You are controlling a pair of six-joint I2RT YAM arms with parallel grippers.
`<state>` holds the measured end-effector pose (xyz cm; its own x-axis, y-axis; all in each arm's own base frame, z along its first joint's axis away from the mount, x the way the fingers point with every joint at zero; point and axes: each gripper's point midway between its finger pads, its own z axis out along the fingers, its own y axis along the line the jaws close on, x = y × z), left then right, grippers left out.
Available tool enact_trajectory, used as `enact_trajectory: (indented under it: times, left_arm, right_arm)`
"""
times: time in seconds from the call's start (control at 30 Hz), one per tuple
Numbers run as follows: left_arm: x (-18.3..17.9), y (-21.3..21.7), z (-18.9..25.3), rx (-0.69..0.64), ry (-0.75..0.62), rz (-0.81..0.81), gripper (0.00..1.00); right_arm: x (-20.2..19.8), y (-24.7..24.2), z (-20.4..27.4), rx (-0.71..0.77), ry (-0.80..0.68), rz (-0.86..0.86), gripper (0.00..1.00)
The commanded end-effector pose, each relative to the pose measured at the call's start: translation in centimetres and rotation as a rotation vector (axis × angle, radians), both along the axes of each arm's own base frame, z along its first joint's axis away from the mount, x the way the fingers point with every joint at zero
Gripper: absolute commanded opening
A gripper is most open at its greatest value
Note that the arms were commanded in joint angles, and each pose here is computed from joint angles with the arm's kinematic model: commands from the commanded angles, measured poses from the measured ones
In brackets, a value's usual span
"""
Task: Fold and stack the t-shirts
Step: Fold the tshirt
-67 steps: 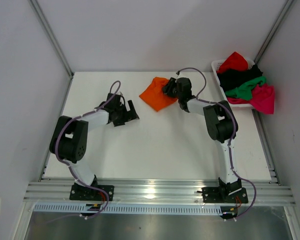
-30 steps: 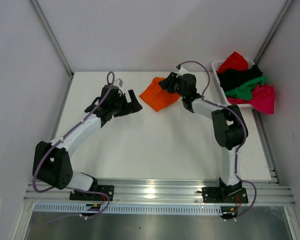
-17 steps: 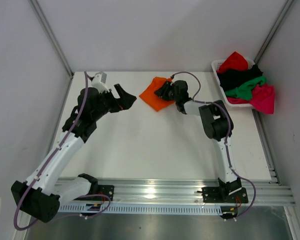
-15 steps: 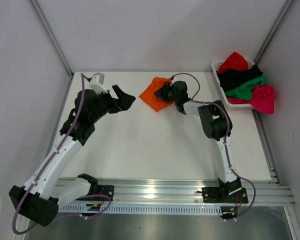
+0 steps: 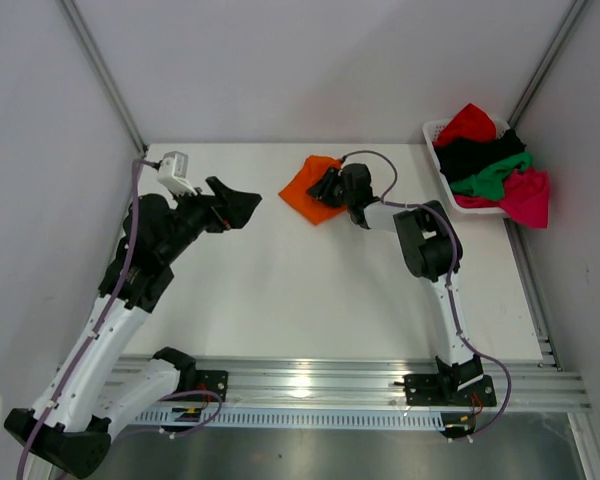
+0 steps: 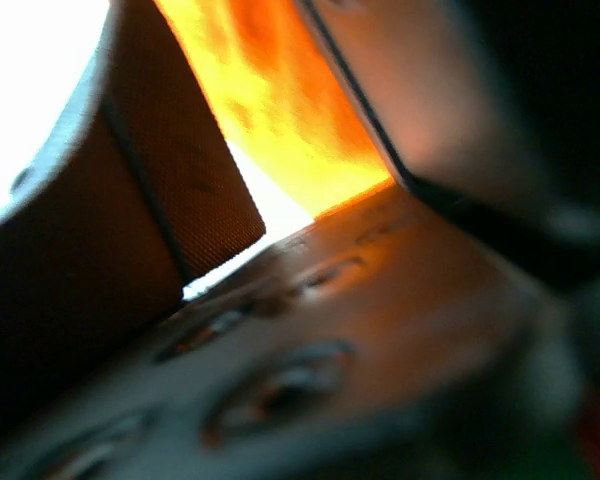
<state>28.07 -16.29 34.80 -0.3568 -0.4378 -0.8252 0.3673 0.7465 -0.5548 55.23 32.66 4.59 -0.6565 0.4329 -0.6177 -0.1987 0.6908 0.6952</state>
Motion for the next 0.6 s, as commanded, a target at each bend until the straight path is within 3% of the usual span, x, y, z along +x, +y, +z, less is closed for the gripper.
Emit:
enact_trajectory:
  times: [0.0, 0.3, 0.57]
  left_arm:
    - [-0.6, 0.4, 1.3, -0.008, -0.045, 0.010, 1.00]
    - [-1.8, 0.3, 1.6, -0.030, -0.049, -0.015, 1.00]
    - [-2.7, 1.3, 3.2, -0.021, -0.099, 0.012, 1.00]
  right_arm:
    - [-2.3, -0.7, -1.5, -0.070, 0.077, 0.000, 0.42]
    - [-6.4, -1.0, -5.5, -0.259, 0.274, -0.008, 0.42]
    - [-14.6, -0.4, -5.2, -0.300, 0.389, 0.086, 0.41]
